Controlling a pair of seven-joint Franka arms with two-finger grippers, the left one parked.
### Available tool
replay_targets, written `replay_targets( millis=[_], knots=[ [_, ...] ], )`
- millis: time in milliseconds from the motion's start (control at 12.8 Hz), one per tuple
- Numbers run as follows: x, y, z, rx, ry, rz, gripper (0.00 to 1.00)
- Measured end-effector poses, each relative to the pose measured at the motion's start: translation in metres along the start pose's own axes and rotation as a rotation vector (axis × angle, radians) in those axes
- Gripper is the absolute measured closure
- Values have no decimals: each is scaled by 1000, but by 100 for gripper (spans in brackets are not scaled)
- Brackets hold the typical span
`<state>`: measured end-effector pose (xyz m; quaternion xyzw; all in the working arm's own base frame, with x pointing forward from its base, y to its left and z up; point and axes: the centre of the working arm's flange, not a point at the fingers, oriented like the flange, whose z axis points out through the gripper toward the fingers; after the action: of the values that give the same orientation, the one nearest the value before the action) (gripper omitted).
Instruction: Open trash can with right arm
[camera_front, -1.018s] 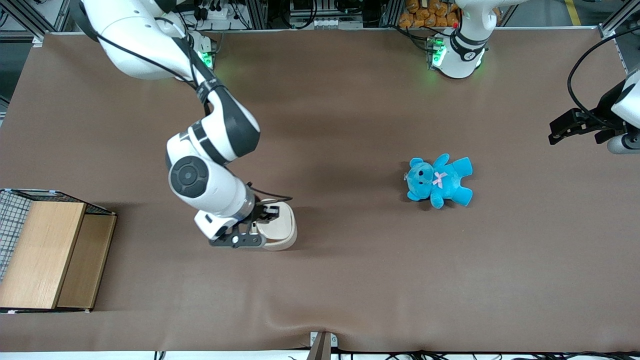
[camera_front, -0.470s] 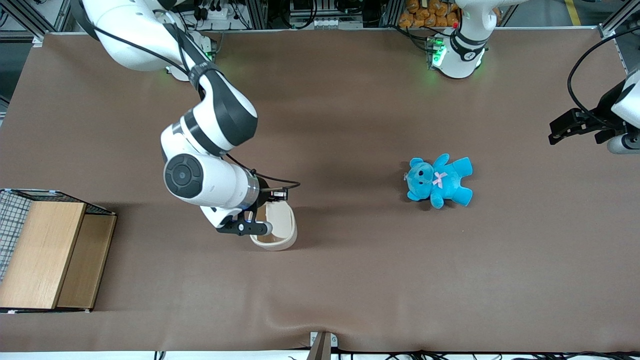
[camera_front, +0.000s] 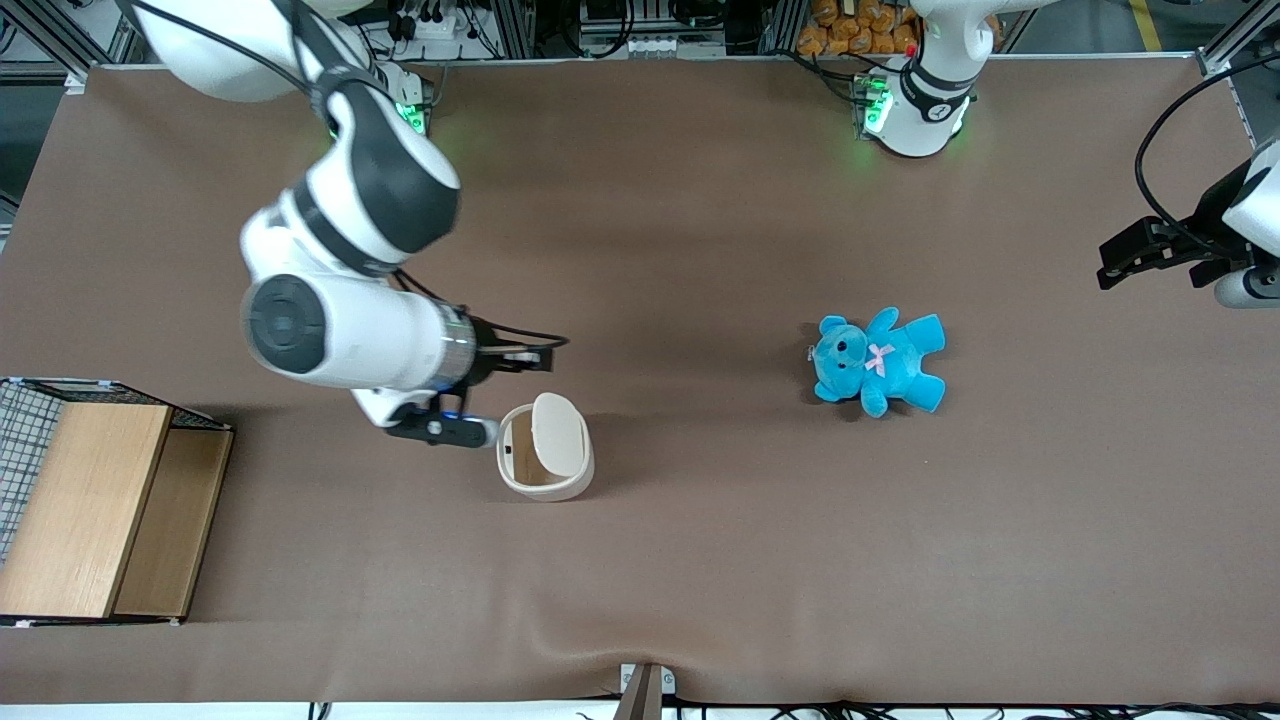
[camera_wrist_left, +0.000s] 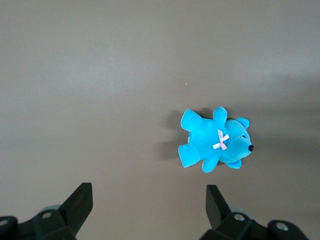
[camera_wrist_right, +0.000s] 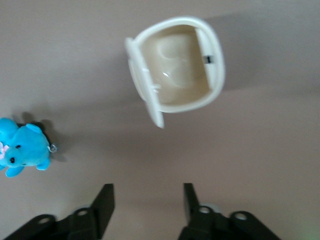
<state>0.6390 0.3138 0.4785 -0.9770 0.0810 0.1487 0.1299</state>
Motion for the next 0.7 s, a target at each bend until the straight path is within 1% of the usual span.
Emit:
replay_targets(
  millis=[78, 235, 392, 627, 705],
  knots=[
    [0, 14, -12, -8, -14, 17, 16],
    [4, 44, -30, -21, -43, 45, 0],
    [8, 66, -41, -28, -65, 31, 0],
    [9, 101, -72, -18, -58, -16, 0],
    [9, 115, -82, -24, -57, -18, 0]
  ],
)
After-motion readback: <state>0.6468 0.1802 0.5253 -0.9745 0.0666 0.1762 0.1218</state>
